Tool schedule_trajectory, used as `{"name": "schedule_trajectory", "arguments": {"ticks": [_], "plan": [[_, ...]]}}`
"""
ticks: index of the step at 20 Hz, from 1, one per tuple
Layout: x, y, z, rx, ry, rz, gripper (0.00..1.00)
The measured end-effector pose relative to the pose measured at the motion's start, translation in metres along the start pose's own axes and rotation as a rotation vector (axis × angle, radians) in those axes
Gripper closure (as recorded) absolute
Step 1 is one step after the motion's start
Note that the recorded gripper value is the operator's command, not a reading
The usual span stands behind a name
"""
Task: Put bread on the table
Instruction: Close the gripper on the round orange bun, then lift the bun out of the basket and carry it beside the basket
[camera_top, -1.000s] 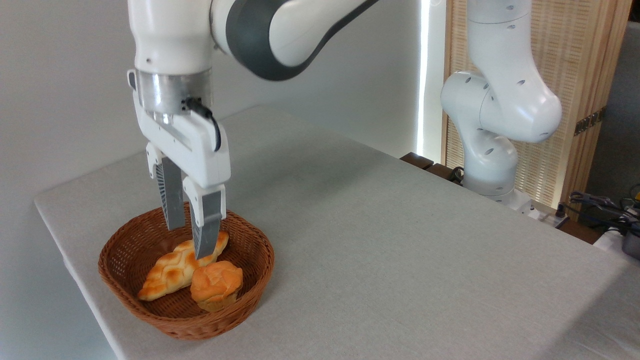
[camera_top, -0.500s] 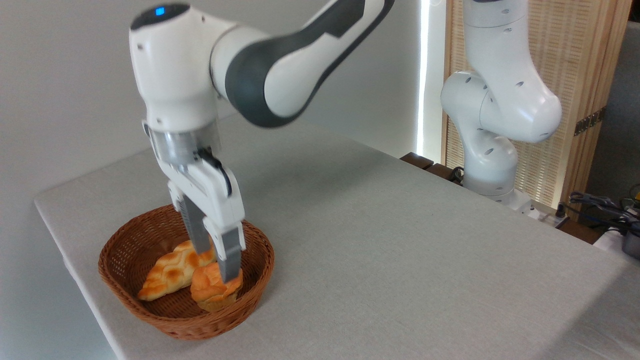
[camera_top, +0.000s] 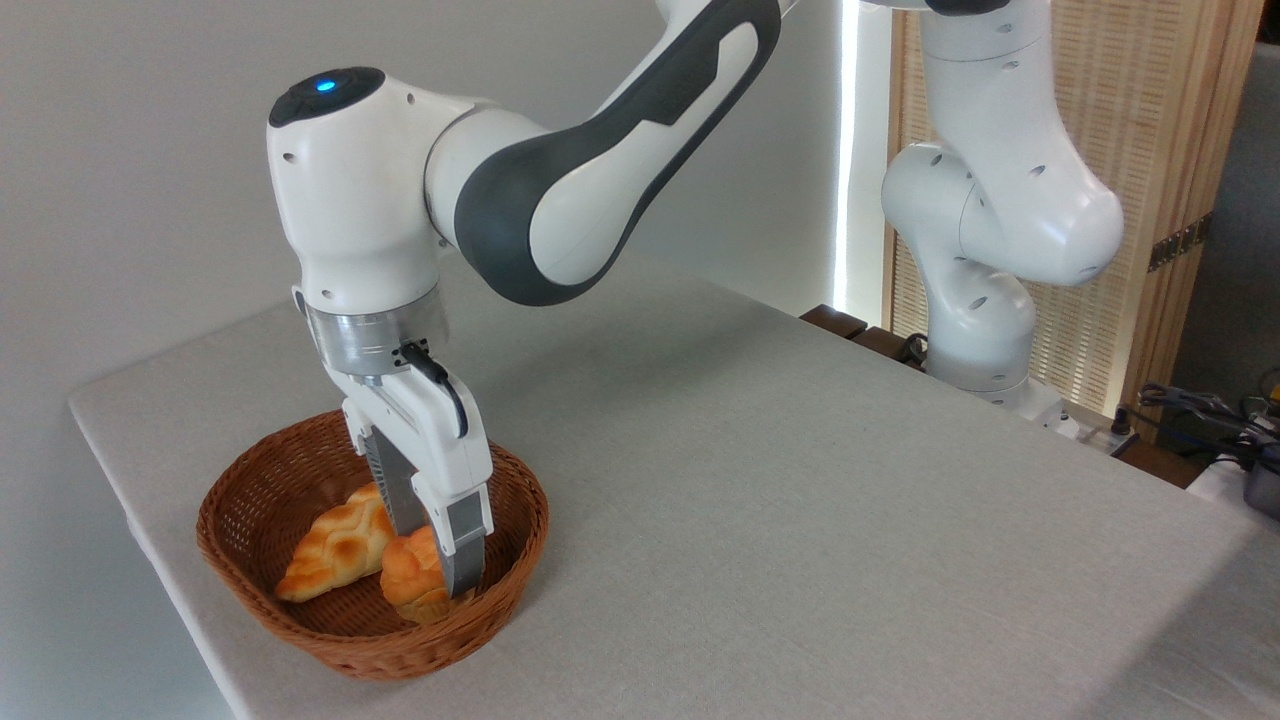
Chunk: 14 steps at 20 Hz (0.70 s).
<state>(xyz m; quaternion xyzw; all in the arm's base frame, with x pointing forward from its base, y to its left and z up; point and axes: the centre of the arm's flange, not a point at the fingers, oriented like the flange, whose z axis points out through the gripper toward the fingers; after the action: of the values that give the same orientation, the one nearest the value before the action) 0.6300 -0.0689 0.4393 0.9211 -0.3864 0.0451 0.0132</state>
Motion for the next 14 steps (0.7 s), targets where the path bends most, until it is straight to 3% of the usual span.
{"name": "schedule_trajectory", "arguments": {"ticks": [1,14], "plan": [[0.0004,-0.0004,0.0009,0.002,0.002,0.0,0.81],[0.0014,-0.0008,-0.0003,0.007,0.008,0.0,0.81]]}}
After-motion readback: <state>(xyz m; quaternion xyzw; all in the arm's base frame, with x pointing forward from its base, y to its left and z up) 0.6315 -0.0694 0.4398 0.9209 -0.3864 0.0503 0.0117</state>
